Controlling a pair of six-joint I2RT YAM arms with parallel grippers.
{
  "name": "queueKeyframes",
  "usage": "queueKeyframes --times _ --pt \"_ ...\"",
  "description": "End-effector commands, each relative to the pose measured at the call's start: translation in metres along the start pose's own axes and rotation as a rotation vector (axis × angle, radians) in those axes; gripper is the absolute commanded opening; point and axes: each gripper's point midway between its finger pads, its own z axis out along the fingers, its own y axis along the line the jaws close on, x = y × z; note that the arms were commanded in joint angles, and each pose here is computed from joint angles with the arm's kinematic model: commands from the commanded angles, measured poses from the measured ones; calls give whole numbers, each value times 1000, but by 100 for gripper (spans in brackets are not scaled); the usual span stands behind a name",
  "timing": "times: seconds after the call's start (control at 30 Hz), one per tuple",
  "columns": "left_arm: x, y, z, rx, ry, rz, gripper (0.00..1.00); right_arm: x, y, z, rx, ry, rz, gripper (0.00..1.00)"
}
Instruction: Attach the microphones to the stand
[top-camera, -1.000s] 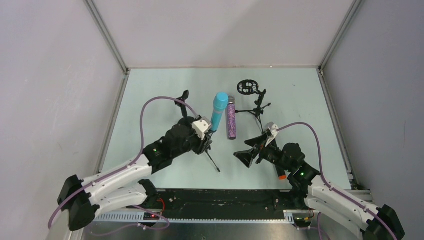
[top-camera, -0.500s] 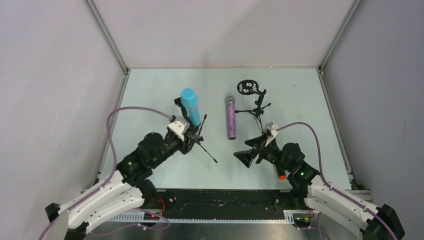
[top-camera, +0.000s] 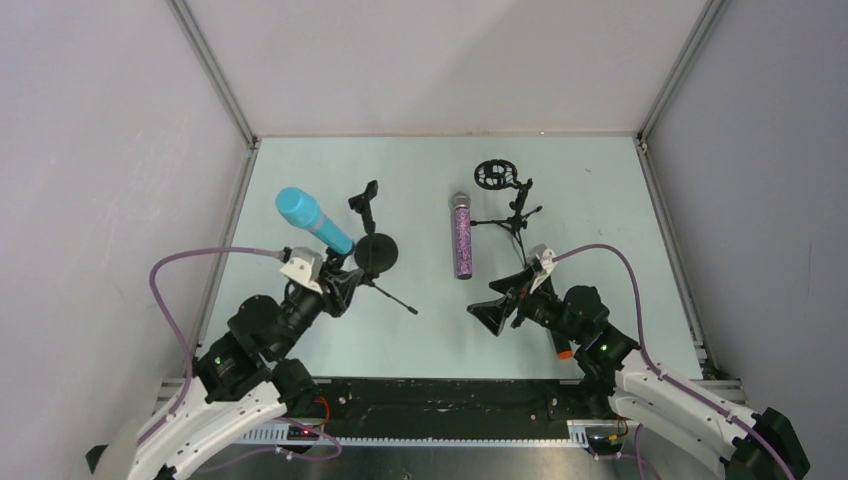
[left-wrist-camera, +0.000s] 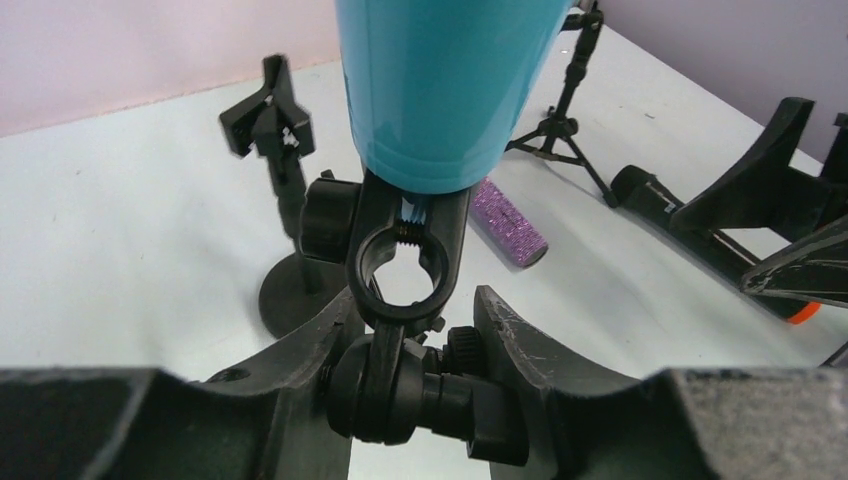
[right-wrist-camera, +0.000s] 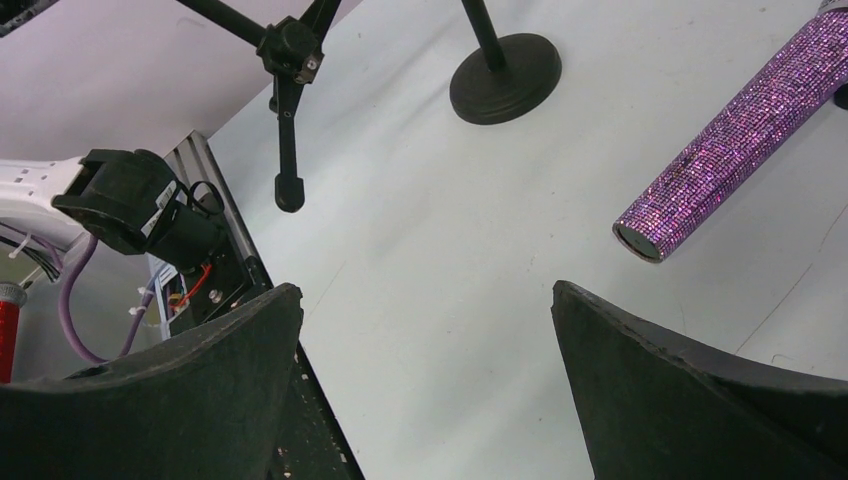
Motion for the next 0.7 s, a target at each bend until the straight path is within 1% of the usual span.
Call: queueKeyframes --times 0.0,0.17,0.33,0.53,0.67 --pt "-9 21 -14 -106 -64 -77 0 -14 6 3 -17 -46 -9 99" --pt "-3 42 -28 -205 -91 -113 0 -12 7 5 -26 -40 -1 100" --pt "4 62 -37 -318 -91 -139 0 -10 6 6 -24 -30 5 99" --pt "16 84 -37 -474 -79 -164 0 -7 5 6 -21 -32 15 100" --pt "27 94 -34 -559 -54 -152 0 -3 5 5 -28 -25 22 100"
